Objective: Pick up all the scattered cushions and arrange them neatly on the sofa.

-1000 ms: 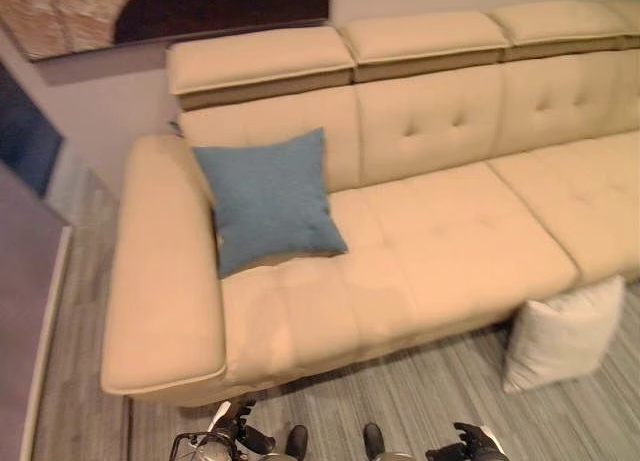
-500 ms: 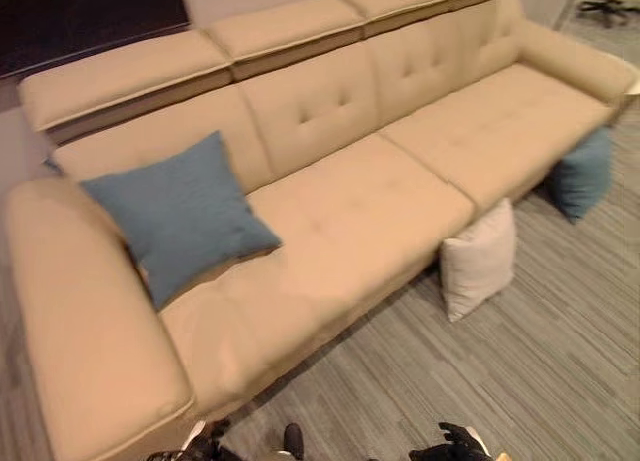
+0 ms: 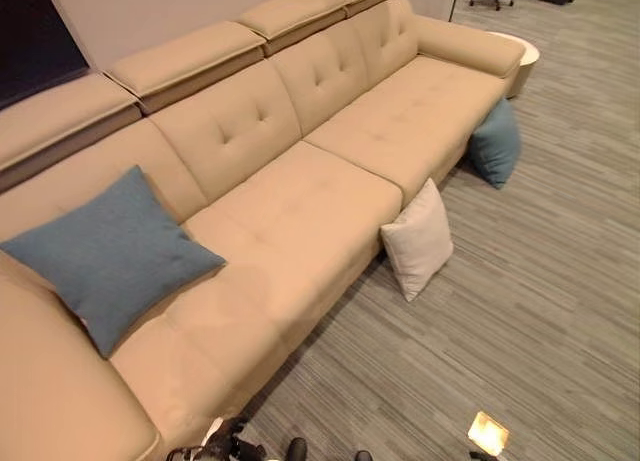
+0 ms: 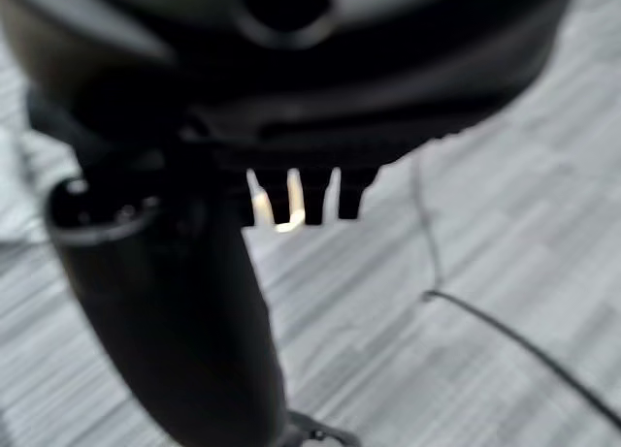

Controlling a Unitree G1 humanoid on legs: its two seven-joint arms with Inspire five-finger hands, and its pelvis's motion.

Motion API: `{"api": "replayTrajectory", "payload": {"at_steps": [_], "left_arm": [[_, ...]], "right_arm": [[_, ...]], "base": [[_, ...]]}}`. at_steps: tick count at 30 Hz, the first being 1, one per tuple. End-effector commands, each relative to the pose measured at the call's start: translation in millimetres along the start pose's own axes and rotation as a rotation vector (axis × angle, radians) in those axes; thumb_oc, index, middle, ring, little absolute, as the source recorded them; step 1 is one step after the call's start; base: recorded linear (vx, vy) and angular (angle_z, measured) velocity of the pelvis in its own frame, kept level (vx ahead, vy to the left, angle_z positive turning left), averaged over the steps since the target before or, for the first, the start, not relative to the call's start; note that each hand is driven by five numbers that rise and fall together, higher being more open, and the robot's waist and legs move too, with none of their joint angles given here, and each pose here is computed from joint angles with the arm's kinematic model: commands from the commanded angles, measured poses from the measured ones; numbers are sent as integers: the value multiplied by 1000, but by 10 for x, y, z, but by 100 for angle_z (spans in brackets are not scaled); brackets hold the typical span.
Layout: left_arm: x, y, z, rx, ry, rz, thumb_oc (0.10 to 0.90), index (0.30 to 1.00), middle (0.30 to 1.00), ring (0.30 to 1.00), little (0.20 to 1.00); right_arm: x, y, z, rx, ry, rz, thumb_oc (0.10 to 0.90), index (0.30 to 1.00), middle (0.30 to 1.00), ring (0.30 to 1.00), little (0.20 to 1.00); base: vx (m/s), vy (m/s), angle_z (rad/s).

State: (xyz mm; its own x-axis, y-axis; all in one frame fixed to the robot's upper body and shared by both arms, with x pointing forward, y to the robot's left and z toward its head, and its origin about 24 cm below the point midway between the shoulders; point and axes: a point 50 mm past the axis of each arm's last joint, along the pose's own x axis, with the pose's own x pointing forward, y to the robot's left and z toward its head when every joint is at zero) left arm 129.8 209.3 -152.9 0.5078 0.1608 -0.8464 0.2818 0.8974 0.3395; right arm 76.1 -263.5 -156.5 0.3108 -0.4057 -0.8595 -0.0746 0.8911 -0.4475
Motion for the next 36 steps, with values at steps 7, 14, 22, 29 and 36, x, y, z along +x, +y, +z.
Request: {"api": "replayTrajectory", "payload": {"at_steps": [7,14,22,29,36], "left_arm": [[39,254,232,-104,-84,95,800,900,900,900,900],[34,302,203,-114,-83,105,800,900,900,900,900],[41,124,367,-92,-135,43,800,900,900,900,900],[25,82,670,-107,-252,25,800,900,900,900,900],[-9,97,806,-123,-324,25,800,900,900,900,900]], "right_arm": [[19,-18,523,-32,-171,-25,800,900,900,900,900],[24,-56,498,-73,-167,-31,800,900,900,900,900],[23,-139,330,15,-131,-71,800,900,900,900,900],[20,-325,377,25,-176,-139,800,900,900,900,900],[-12,-301,485,2,-247,-139,800,900,900,900,900]], "base": [[-13,37,-106],[161,-126,-67],[164,-286,4],[194,-101,-5],[204,0,-17]]}}
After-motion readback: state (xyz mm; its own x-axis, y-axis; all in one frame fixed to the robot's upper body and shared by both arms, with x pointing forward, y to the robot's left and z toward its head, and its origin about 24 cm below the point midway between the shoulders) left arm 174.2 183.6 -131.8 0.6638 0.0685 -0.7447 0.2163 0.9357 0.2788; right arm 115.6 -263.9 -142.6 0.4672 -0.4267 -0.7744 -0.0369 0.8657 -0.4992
